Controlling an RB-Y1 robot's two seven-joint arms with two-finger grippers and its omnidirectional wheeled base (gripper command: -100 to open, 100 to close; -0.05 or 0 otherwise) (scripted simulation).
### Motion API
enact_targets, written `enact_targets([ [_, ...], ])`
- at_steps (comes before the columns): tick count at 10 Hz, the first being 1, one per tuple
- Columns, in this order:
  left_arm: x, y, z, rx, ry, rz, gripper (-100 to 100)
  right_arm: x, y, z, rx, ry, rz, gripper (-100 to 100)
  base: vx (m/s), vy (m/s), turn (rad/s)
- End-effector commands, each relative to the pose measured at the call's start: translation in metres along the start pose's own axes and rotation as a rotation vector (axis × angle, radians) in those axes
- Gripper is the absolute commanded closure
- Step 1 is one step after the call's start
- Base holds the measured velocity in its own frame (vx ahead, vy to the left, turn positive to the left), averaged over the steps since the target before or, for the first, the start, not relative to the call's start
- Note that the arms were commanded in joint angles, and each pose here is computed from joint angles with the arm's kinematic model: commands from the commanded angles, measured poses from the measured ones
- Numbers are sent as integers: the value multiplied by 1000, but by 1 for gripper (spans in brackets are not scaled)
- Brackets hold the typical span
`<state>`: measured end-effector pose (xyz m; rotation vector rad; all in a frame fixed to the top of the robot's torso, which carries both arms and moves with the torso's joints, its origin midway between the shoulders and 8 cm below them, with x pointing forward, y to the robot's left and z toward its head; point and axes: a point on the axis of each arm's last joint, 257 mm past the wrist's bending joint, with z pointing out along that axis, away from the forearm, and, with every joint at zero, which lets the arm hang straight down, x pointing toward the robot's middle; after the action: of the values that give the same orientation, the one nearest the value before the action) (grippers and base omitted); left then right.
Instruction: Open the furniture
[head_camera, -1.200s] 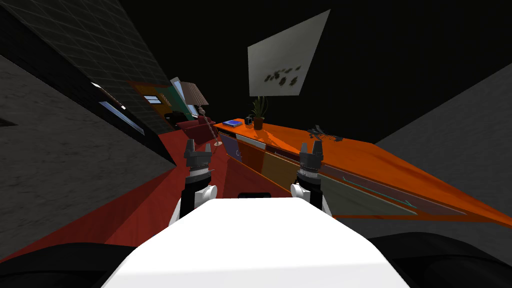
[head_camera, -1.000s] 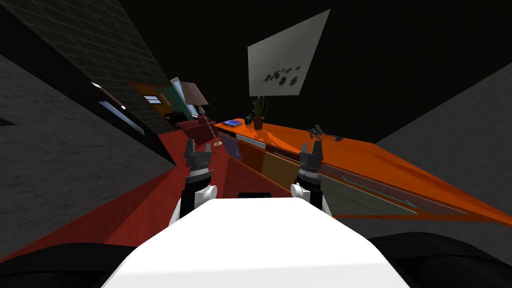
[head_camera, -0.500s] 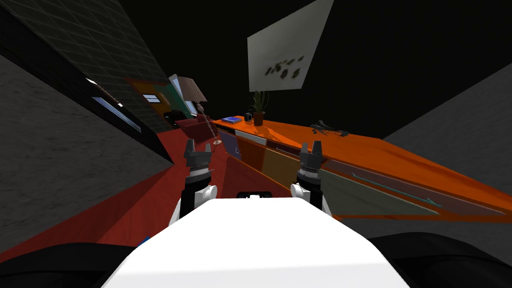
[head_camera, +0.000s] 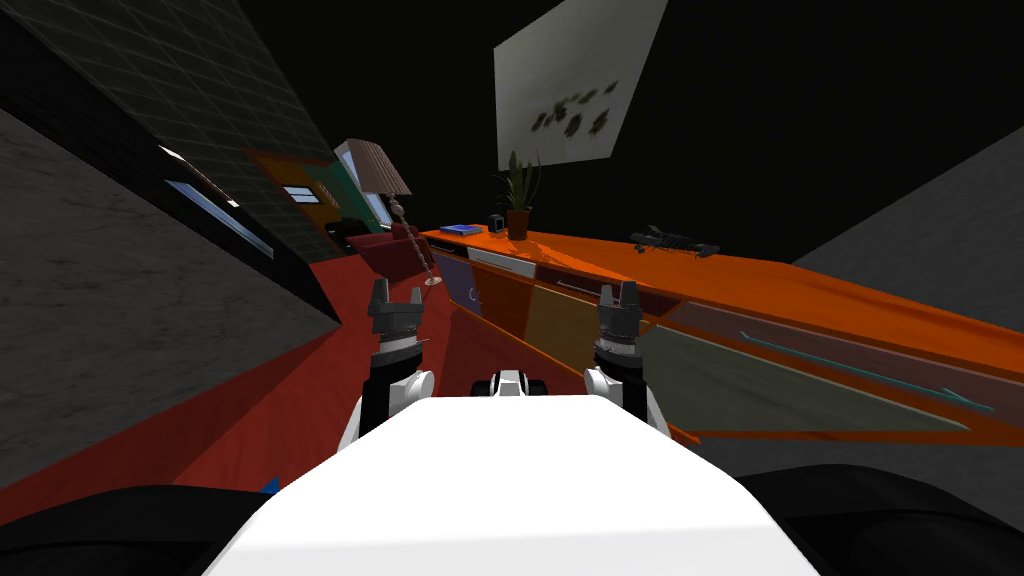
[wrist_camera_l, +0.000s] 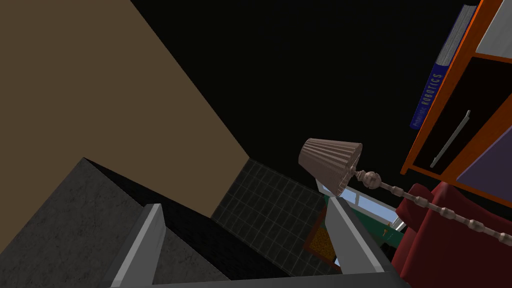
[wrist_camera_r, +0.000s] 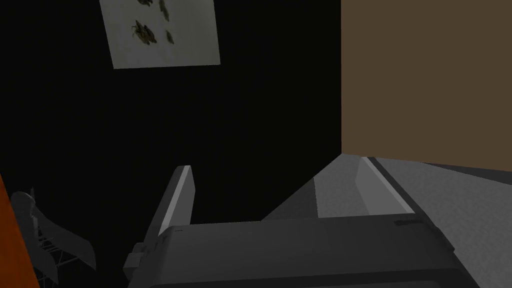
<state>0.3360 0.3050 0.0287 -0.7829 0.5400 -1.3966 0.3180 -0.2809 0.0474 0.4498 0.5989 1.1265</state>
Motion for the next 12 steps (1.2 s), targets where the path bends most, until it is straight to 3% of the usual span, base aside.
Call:
enact_targets([
  [1,0,0,0,0,0,0,0,15,-3,0,-10,94,-90,-100,29,31,2],
  [7,0,0,0,0,0,0,0,45,-21,-2,-37,261,-405,-100,41,58,3],
  [12,0,0,0,0,0,0,0,59,-33,-3,-62,330,-622,-100,32,46,3],
])
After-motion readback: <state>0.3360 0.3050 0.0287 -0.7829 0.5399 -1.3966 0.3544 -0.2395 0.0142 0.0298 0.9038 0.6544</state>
